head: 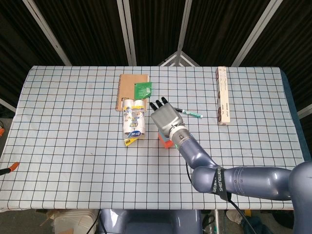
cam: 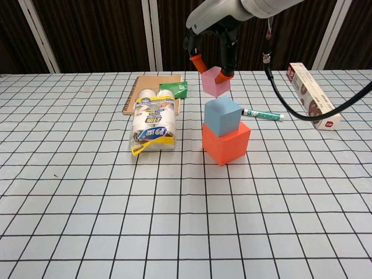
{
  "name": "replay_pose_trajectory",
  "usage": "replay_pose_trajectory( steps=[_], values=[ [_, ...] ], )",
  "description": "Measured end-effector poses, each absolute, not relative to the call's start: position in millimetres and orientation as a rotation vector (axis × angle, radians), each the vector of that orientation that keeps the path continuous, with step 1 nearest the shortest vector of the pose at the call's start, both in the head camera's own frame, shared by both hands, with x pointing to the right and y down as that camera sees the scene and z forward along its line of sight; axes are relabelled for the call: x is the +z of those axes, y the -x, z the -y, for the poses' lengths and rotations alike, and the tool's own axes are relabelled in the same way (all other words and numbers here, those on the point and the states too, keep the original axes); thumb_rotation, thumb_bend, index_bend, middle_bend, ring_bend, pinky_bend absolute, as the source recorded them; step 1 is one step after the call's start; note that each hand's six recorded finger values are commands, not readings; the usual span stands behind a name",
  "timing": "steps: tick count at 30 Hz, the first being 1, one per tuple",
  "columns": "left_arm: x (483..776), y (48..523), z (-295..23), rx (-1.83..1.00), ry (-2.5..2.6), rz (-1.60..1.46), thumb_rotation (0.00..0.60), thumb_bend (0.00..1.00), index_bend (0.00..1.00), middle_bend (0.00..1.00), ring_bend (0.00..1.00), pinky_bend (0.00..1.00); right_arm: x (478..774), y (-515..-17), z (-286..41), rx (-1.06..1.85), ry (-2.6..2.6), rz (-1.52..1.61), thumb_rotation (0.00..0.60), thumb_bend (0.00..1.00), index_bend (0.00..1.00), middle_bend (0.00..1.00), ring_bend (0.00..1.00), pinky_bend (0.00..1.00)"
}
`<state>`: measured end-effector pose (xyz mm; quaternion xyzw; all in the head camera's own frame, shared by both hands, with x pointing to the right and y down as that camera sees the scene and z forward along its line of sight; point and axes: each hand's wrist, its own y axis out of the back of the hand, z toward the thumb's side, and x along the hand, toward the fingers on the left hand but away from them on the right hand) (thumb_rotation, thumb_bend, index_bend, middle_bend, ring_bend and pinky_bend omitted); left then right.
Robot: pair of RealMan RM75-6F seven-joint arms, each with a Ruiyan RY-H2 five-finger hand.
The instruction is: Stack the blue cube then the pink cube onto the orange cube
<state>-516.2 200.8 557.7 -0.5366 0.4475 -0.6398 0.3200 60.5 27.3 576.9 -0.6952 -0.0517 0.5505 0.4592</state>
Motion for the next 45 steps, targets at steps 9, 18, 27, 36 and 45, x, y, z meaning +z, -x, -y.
replay_pose_trajectory(
  steps=[9,18,27,36,45],
  values=[
    [555,517,-200,-1.672,1.399,-1.186,0.6,0.12,0.08,0.0,0.0,0.0,589,-72,-28,1.385,1.743,0.126,0.6,0.4,0.46,0.0,0.0,0.0],
    [555,518,-200,-1.671,1.4,-1.191,0.6,0.12,0.08,0.0,0.0,0.0,590,-78,-34,1.378,1.802,0.153,0.6,0.4,0.46,0.0,0.0,0.0],
    [554,517,-202,-1.666,1.405,-1.189,0.6,0.12,0.08,0.0,0.0,0.0,589,-78,-37,1.364,1.819,0.174,0.6,0.4,0.46,0.0,0.0,0.0],
    [552,519,-202,-1.664,1.406,-1.197,0.6,0.12,0.08,0.0,0.0,0.0,586,-76,-33,1.336,1.812,0.228,0.6,0.4,0.46,0.0,0.0,0.0],
    [553,518,-202,-1.665,1.406,-1.196,0.6,0.12,0.08,0.0,0.0,0.0,589,-78,-37,1.339,1.822,0.233,0.6,0.4,0.46,0.0,0.0,0.0]
  ],
)
